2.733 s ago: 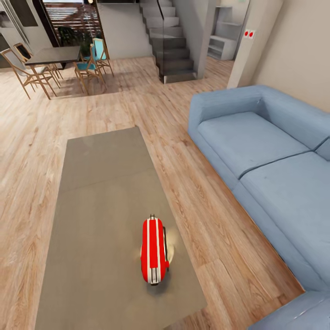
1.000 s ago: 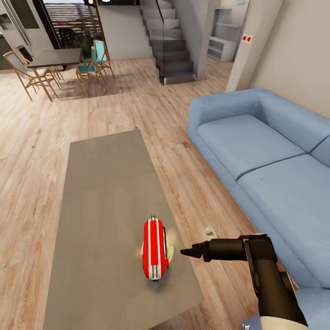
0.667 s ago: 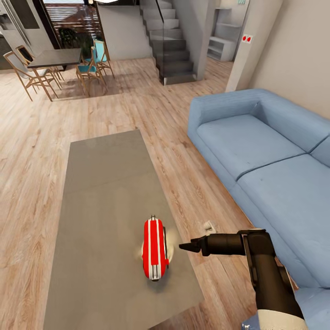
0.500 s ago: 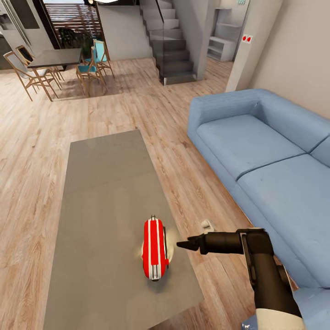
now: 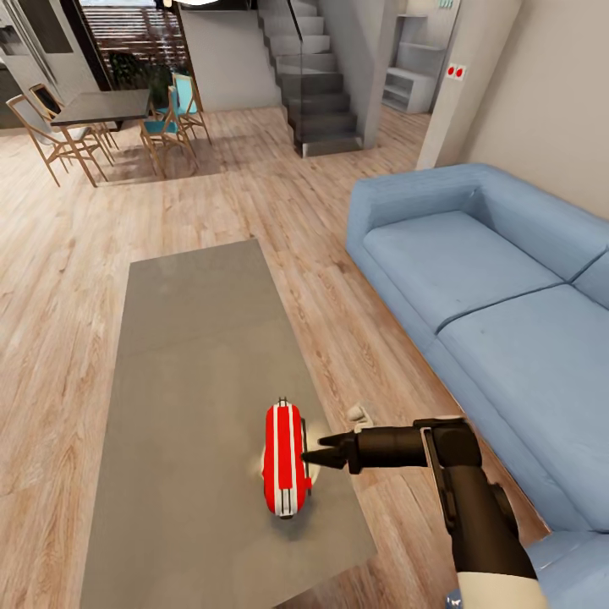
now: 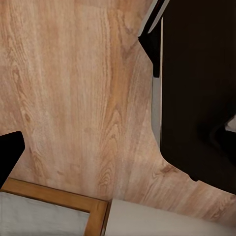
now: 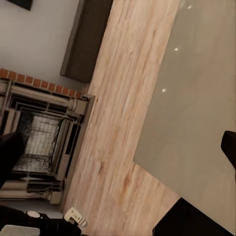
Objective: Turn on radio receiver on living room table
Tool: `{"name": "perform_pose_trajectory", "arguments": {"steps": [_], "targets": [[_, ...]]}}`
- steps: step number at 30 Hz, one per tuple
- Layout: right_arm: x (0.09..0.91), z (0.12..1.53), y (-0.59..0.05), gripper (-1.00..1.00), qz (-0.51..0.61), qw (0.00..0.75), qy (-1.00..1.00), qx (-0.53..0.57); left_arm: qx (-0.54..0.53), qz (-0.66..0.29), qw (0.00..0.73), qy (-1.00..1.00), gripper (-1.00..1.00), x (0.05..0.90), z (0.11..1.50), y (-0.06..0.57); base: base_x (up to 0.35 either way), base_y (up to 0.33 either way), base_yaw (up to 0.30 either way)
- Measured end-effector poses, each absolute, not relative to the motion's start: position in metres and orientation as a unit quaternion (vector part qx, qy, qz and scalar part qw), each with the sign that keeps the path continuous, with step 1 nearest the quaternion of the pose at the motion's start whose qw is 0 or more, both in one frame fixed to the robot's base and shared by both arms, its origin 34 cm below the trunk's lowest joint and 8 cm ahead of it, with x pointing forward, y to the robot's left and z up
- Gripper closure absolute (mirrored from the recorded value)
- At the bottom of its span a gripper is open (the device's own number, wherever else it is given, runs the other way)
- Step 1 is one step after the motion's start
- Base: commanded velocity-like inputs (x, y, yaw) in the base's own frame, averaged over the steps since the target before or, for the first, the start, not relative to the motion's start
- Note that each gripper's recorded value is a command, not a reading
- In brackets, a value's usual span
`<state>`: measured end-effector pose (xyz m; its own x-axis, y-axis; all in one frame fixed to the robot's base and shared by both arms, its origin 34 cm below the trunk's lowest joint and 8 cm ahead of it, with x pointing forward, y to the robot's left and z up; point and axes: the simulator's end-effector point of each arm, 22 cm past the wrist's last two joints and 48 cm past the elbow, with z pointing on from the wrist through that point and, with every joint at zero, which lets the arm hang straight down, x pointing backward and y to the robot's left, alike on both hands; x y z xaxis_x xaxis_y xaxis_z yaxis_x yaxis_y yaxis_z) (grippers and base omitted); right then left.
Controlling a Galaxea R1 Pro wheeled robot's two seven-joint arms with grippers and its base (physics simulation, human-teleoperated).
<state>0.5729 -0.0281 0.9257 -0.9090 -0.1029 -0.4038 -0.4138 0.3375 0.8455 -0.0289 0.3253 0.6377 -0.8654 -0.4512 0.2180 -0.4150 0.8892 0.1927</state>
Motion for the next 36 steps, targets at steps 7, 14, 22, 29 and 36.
{"name": "perform_pose_trajectory", "arguments": {"steps": [7,14,22,29,36], "targets": [[0.561,0.929,-0.008,-1.0,0.56,0.126,0.797,-0.188,0.225,-0.069,0.13,-0.963,-1.0,-0.029,0.638,0.324,0.0,0.0,0.0],[0.559,0.934,0.0,-1.0,0.569,0.124,0.79,-0.192,0.224,-0.069,0.13,-0.963,-1.0,-0.029,0.638,0.325,0.0,0.0,0.0],[0.553,0.944,0.011,-1.0,0.588,0.123,0.774,-0.201,0.224,-0.07,0.13,-0.963,-1.0,-0.029,0.638,0.325,0.0,0.0,0.0],[0.552,0.945,0.012,-1.0,0.59,0.123,0.772,-0.203,0.224,-0.069,0.13,-0.963,-1.0,-0.029,0.638,0.325,0.0,0.0,0.0],[0.557,0.952,0.015,-1.0,0.604,0.134,0.761,-0.193,0.224,-0.069,0.13,-0.963,-1.0,-0.029,0.638,0.324,0.0,0.0,0.0]]}}
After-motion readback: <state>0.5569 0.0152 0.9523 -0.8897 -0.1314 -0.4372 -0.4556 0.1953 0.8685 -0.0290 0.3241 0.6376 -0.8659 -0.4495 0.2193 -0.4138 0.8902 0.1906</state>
